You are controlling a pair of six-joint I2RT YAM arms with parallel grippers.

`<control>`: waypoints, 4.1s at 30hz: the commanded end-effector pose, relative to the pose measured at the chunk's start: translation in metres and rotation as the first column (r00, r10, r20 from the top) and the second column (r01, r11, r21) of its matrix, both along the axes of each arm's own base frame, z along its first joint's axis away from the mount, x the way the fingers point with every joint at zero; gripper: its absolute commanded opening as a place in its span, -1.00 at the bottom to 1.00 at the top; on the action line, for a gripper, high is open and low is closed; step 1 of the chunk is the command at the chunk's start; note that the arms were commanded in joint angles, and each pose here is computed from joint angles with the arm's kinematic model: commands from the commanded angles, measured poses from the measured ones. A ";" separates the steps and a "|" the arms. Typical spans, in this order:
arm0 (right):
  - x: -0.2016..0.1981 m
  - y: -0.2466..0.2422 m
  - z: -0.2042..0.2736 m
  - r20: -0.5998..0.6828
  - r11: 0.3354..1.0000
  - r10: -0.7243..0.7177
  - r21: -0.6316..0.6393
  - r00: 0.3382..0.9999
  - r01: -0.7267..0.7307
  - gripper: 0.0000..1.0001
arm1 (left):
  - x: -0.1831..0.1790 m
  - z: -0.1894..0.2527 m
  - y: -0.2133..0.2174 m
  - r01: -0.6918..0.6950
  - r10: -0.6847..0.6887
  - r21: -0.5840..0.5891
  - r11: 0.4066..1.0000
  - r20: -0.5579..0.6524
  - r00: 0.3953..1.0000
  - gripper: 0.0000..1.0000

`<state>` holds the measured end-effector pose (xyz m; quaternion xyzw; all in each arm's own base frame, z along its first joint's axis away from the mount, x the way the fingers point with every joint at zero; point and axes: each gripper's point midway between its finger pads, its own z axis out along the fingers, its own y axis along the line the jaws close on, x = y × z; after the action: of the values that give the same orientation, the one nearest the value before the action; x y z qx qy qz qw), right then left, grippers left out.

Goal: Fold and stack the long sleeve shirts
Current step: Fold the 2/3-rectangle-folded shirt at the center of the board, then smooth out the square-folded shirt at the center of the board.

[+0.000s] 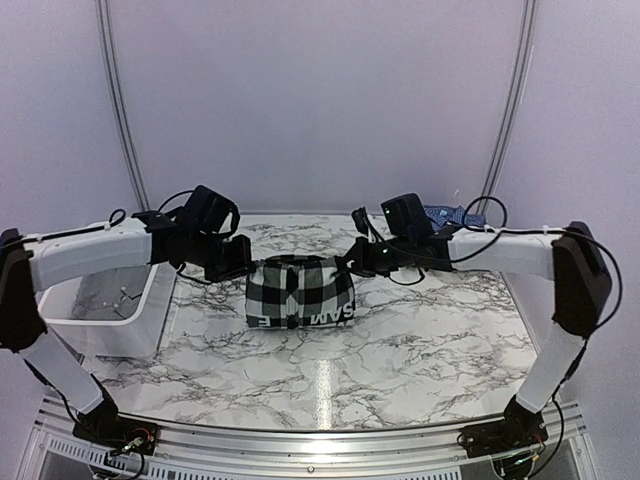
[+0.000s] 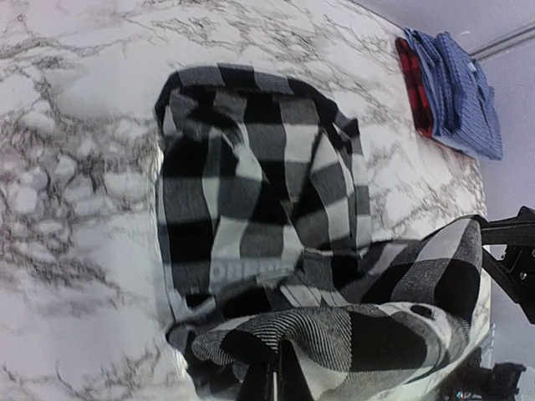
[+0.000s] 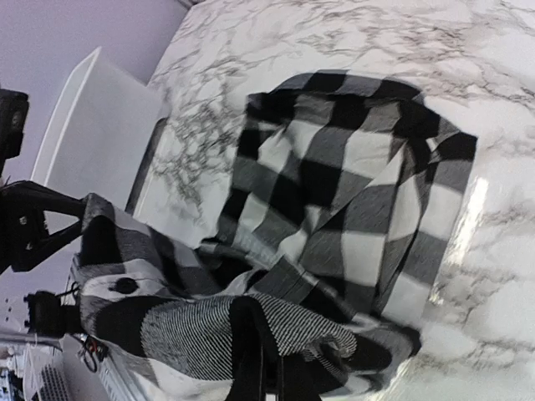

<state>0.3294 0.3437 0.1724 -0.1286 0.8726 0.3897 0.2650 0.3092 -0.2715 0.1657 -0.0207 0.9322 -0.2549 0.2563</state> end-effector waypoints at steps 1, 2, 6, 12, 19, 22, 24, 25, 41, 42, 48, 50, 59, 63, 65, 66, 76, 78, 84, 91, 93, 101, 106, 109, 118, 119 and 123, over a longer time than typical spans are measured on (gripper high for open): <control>0.084 -0.003 -0.034 0.006 0.999 -0.050 0.002 0.999 0.050 -1.00 | 0.084 -0.028 0.002 0.010 -0.011 0.048 0.999 0.026 1.000 -1.00; 0.101 -0.001 -0.046 -0.006 0.998 -0.054 0.019 0.999 0.054 -1.00 | 0.104 -0.037 -0.002 0.004 -0.004 0.037 0.999 0.013 1.000 -1.00; 0.147 -0.001 -0.094 -0.077 0.996 -0.080 0.022 0.994 0.082 -1.00 | 0.153 -0.077 -0.019 -0.007 0.007 0.011 1.000 -0.030 1.000 -1.00; 0.141 -0.013 -0.116 -0.106 0.994 -0.107 -0.009 0.989 0.106 -1.00 | 0.154 -0.110 -0.028 -0.011 0.010 -0.016 1.000 -0.078 0.997 -1.00; 0.078 -0.042 -0.109 -0.112 0.991 -0.135 -0.033 0.985 0.132 -1.00 | 0.088 -0.108 -0.023 -0.023 0.015 -0.081 0.996 -0.097 0.995 -1.00; 0.044 -0.054 -0.102 -0.109 0.990 -0.138 -0.056 0.984 0.133 -1.00 | 0.058 -0.094 -0.019 -0.030 0.023 -0.102 0.994 -0.071 0.997 -1.00; 0.029 -0.064 -0.095 -0.094 0.987 -0.152 -0.072 0.984 0.146 -1.00 | 0.042 -0.082 -0.013 -0.035 0.030 -0.102 0.994 -0.049 0.998 -1.00; 0.023 -0.069 -0.091 -0.091 0.986 -0.157 -0.079 0.983 0.150 -1.00 | 0.036 -0.077 -0.009 -0.043 0.039 -0.101 0.994 -0.042 0.998 -1.00; 0.088 -0.085 -0.098 -0.055 0.970 -0.208 -0.141 0.977 0.199 -1.00 | 0.088 -0.078 -0.005 -0.013 0.012 -0.032 0.999 -0.043 0.999 -1.00; 0.093 -0.084 -0.107 -0.063 0.969 -0.207 -0.151 0.976 0.196 -1.00 | 0.094 -0.085 -0.006 -0.008 0.007 -0.023 1.000 -0.051 0.999 -1.00; 0.110 -0.080 -0.113 -0.051 0.967 -0.197 -0.175 0.979 0.186 -0.60 | 0.119 -0.106 -0.002 -0.008 0.007 -0.007 1.000 -0.088 0.996 -1.00; 0.112 -0.084 -0.098 -0.013 0.963 -0.209 -0.179 0.978 0.203 -0.47 | 0.124 -0.092 -0.001 -0.002 0.002 0.005 1.000 -0.060 0.998 -0.57; 0.072 -0.065 -0.026 0.145 0.961 -0.158 -0.203 0.977 0.186 -0.34 | 0.089 -0.048 0.017 -0.006 0.006 0.032 0.999 0.007 1.000 0.17; 0.048 -0.011 -0.011 0.173 0.986 -0.032 -0.154 0.984 0.059 -0.48 | 0.055 -0.045 0.000 0.033 -0.033 0.025 0.999 -0.002 0.999 -0.30; 0.041 0.013 -0.010 0.182 0.991 0.021 -0.133 0.983 0.003 -0.52 | 0.039 -0.051 -0.013 0.058 -0.058 0.020 0.998 -0.022 0.998 -0.54; 0.040 0.024 -0.012 0.182 0.993 0.042 -0.120 0.982 -0.020 -0.53 | 0.033 -0.054 -0.021 0.075 -0.075 0.014 0.997 -0.029 0.997 -0.61; 0.094 0.050 -0.088 0.107 0.993 0.033 -0.116 0.994 -0.020 -0.77 | 0.015 -0.099 -0.058 0.142 -0.141 -0.003 0.990 -0.110 0.984 -0.82; 0.105 0.045 -0.110 0.076 0.991 0.003 -0.135 0.997 0.007 -0.77 | 0.014 -0.110 -0.057 0.141 -0.139 0.014 0.990 -0.126 0.982 -0.82; 0.121 0.034 -0.142 0.020 0.974 -0.038 -0.222 0.999 0.042 -0.64 | 0.011 -0.138 -0.051 0.141 -0.129 0.062 0.988 -0.169 0.977 -0.86; 0.131 0.009 -0.088 0.106 0.971 -0.105 -0.204 0.989 0.125 -0.32 | 0.011 -0.132 -0.047 0.135 -0.124 0.067 0.989 -0.153 0.980 -0.87; 0.137 -0.001 -0.089 0.102 0.968 -0.121 -0.209 0.987 0.140 -0.36 | 0.012 -0.130 -0.047 0.133 -0.122 0.067 0.989 -0.147 0.982 -0.86; 0.148 -0.012 -0.140 0.017 0.966 -0.100 -0.236 0.995 0.102 -0.52 | 0.015 -0.126 -0.049 0.130 -0.120 0.061 0.990 -0.140 0.983 -0.86; 0.156 -0.019 -0.124 0.040 0.960 -0.109 -0.253 0.993 0.116 -0.51 | 0.017 -0.116 -0.053 0.140 -0.133 0.048 0.989 -0.127 0.983 -0.84; 0.153 -0.020 -0.094 0.091 0.957 -0.106 -0.262 0.990 0.127 -0.46 | 0.021 -0.100 -0.055 0.142 -0.138 0.036 0.989 -0.094 0.986 -0.76; 0.080 0.008 -0.045 0.152 0.965 -0.022 -0.256 0.988 0.061 -0.43 | 0.068 -0.068 -0.053 0.062 -0.062 0.018 0.998 -0.019 0.998 -0.68; 0.070 0.012 -0.044 0.146 0.969 -0.015 -0.243 0.989 0.050 -0.43 | 0.077 -0.069 -0.055 0.058 -0.058 0.020 0.998 -0.015 0.998 -0.67; 0.036 0.019 -0.063 0.095 0.976 0.013 -0.218 0.995 0.008 -0.43 | 0.107 -0.079 -0.055 0.046 -0.045 0.032 0.998 -0.017 0.999 -0.65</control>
<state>0.3948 0.3588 0.1394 -0.1793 0.8864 0.2780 0.3239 0.3924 -0.3339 0.1083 0.0071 0.9281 -0.2739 0.2523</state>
